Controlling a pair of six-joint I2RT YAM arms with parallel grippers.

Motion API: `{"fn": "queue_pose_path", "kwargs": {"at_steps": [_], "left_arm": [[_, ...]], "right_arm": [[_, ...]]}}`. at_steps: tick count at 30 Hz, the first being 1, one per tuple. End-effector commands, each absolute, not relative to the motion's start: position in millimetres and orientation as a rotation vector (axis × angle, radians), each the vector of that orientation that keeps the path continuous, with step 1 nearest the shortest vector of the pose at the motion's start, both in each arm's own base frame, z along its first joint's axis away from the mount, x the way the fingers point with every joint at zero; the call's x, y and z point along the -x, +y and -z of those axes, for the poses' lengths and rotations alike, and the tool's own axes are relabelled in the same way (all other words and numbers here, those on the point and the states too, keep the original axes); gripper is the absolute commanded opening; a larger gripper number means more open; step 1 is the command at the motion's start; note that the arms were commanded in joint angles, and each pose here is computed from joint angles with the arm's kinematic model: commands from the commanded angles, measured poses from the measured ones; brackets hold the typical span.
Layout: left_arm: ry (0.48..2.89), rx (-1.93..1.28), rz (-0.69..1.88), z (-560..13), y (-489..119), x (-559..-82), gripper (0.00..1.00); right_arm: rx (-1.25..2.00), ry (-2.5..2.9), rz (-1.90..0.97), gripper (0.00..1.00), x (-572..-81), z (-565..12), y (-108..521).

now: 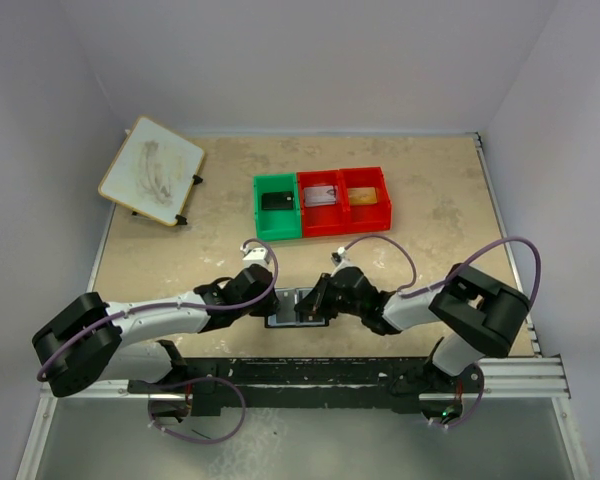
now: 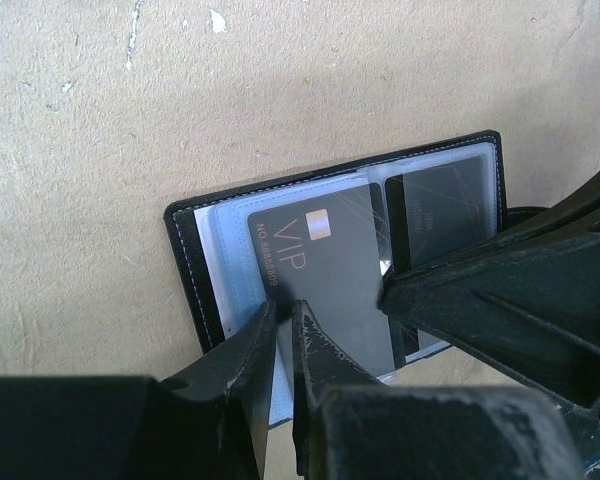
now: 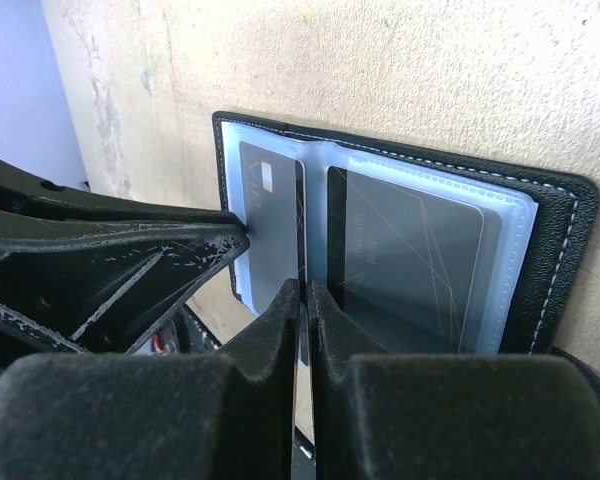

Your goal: Take the credit cards out of the card holder

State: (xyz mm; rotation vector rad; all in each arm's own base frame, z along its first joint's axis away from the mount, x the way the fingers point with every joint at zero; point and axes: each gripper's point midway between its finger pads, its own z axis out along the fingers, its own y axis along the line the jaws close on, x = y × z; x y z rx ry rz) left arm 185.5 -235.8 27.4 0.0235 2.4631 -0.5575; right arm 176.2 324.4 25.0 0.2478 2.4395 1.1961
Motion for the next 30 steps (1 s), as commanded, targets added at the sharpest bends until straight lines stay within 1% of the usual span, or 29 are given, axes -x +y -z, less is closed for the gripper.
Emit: {"fn": "queue_pose_path", "kwargs": {"at_steps": [1,5,23,24,26,30], "left_arm": [[2.501,-0.050,0.466,-14,-221,-180,0.09],[2.500,-0.047,0.463,-14,-220,-179,0.09],[2.504,-0.055,0.454,-14,-220,-179,0.08],[2.506,-0.065,0.462,-14,-222,-179,0.08],[2.510,-0.085,0.471,-14,-224,-178,0.08],[2.514,-0.089,0.460,-13,-223,-178,0.07]], "right_arm": [[-0.255,2.402,-1.264,0.06,-179,-33,328],[-0.265,2.398,-1.273,0.00,-179,-34,327],[-0.312,2.390,-1.273,0.00,-178,-32,316],[-0.306,2.390,-1.276,0.00,-178,-33,317],[-0.291,2.388,-1.282,0.07,-179,-34,319],[-0.265,2.397,-1.293,0.15,-179,-33,325]]}}
